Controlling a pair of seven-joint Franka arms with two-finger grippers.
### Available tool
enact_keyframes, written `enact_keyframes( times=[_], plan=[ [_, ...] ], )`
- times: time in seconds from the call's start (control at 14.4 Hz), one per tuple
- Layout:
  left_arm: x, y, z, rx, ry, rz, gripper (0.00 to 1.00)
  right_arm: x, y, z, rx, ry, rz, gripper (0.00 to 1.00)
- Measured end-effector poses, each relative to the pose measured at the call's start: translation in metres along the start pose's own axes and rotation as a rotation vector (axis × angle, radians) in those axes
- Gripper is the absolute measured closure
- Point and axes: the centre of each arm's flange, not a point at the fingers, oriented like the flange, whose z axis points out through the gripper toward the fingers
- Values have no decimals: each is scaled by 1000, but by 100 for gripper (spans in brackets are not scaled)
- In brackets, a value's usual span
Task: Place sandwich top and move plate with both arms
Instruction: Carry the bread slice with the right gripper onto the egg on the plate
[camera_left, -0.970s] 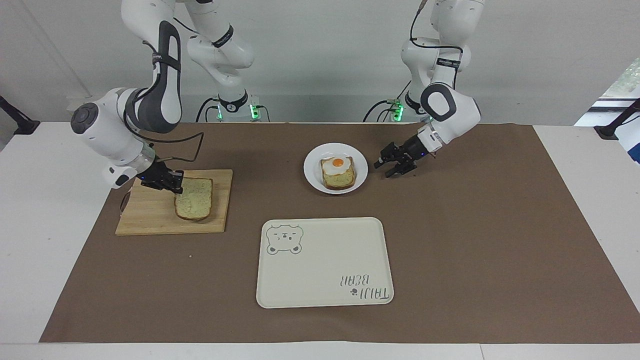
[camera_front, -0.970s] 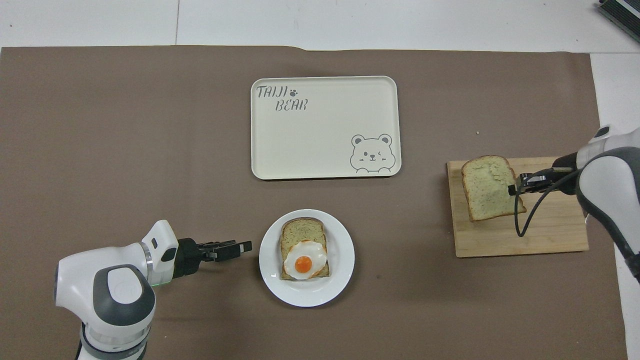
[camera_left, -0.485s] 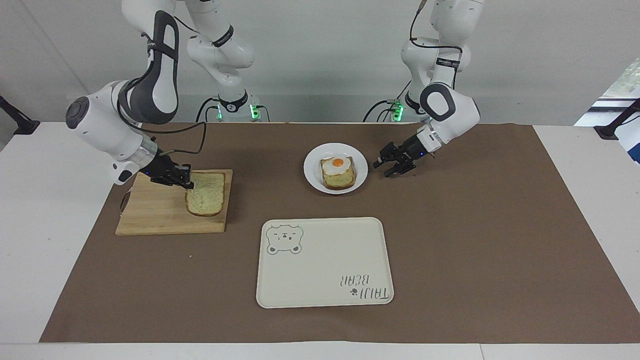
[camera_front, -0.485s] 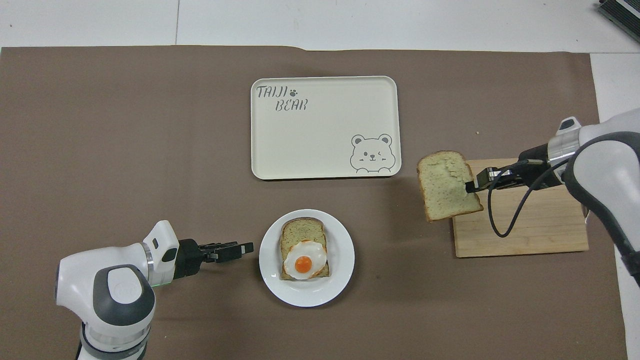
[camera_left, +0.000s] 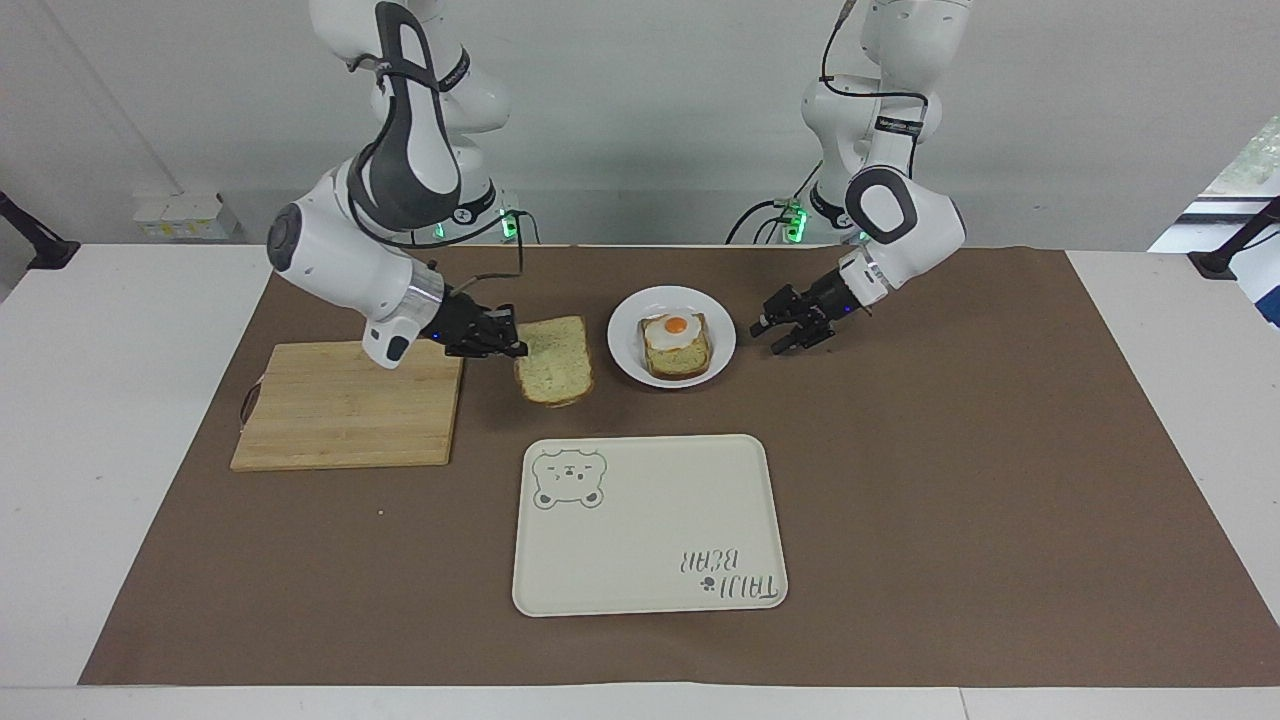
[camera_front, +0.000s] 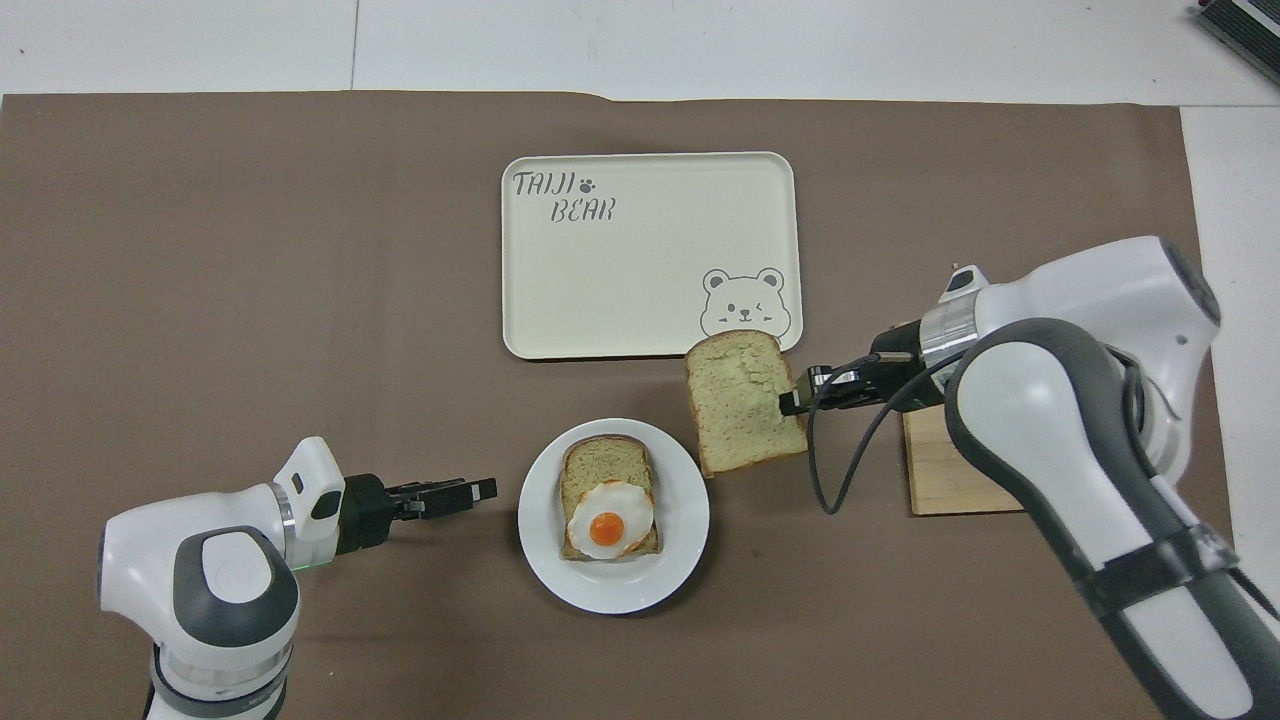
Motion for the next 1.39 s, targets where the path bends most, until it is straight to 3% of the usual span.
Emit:
enact_keyframes(
  times=[0.28,0.55,1.11,1.39],
  plan=[
    [0,0,0,0,0,-1,29,-18,-40,62,45,34,-1,93],
    [0,0,0,0,0,-1,28,-46,-64,120,5,51,18,93],
    [-1,2,2,-1,-5,3,28,-85,-49,172,-38,15,72,93],
    [-2,7,6,-4,-15,16,30,-85,-60,157,-18,43,167,56]
  ],
)
